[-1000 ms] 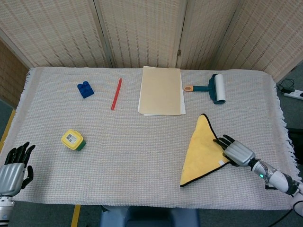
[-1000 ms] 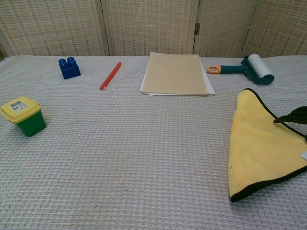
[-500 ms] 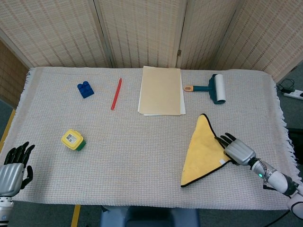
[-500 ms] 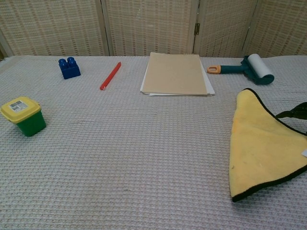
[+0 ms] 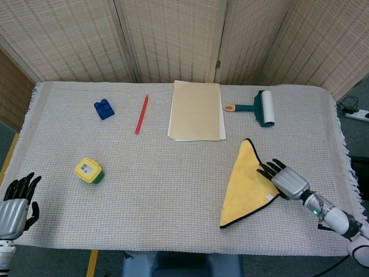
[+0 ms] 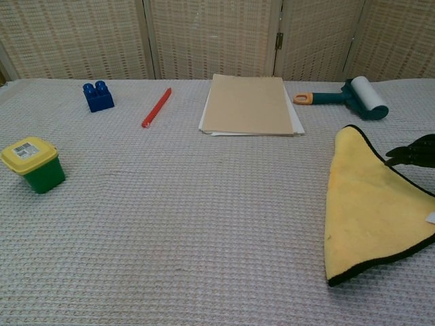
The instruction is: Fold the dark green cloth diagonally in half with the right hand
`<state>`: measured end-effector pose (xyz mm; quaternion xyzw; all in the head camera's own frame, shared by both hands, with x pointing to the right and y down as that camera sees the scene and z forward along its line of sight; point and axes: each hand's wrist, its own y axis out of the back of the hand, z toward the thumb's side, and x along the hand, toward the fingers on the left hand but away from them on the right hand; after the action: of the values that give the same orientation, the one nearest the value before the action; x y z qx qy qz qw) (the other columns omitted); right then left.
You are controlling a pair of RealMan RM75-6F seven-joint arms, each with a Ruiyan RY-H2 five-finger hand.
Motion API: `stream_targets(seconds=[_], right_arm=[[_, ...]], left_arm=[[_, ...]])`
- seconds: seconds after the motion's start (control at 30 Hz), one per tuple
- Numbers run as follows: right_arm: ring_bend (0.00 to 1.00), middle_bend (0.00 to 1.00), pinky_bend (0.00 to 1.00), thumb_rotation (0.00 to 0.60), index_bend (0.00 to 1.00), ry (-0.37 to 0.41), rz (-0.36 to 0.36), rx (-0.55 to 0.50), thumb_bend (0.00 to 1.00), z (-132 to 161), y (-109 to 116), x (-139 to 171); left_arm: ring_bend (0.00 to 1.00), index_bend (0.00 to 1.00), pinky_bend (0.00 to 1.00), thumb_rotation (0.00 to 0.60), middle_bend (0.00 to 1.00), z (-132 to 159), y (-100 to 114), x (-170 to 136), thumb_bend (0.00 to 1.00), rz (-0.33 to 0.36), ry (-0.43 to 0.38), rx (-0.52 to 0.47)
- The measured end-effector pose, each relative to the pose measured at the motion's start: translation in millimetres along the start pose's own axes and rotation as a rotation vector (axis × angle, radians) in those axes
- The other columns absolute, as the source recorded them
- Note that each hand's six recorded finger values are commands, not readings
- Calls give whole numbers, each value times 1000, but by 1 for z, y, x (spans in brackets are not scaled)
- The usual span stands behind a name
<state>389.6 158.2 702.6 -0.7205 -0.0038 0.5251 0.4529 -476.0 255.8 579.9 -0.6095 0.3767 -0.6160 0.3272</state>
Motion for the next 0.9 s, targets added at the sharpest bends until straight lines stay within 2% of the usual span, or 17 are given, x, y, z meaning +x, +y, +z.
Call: stream_targets(seconds=[0.23, 0.53, 0.7, 0.9], right_arm=[[0, 0, 0, 600, 0, -1, -35, 10, 337, 0, 13, 1], [0, 0, 0, 600, 0, 18, -19, 37, 337, 8, 16, 2], [0, 0, 0, 600, 0, 8, -11, 42, 337, 6, 16, 17], [0, 0, 0, 600, 0, -21, 3, -11, 337, 8, 16, 57]], left_arm=[[0, 0, 0, 600, 7, 0, 1, -1, 823, 3, -2, -3], [0, 0, 0, 600, 7, 1, 4, -2, 823, 13, -5, -7], [0, 0, 0, 600, 7, 1, 6, -4, 822, 19, -7, -6], [0, 0, 0, 600, 7, 6, 1, -3, 823, 4, -21, 3]])
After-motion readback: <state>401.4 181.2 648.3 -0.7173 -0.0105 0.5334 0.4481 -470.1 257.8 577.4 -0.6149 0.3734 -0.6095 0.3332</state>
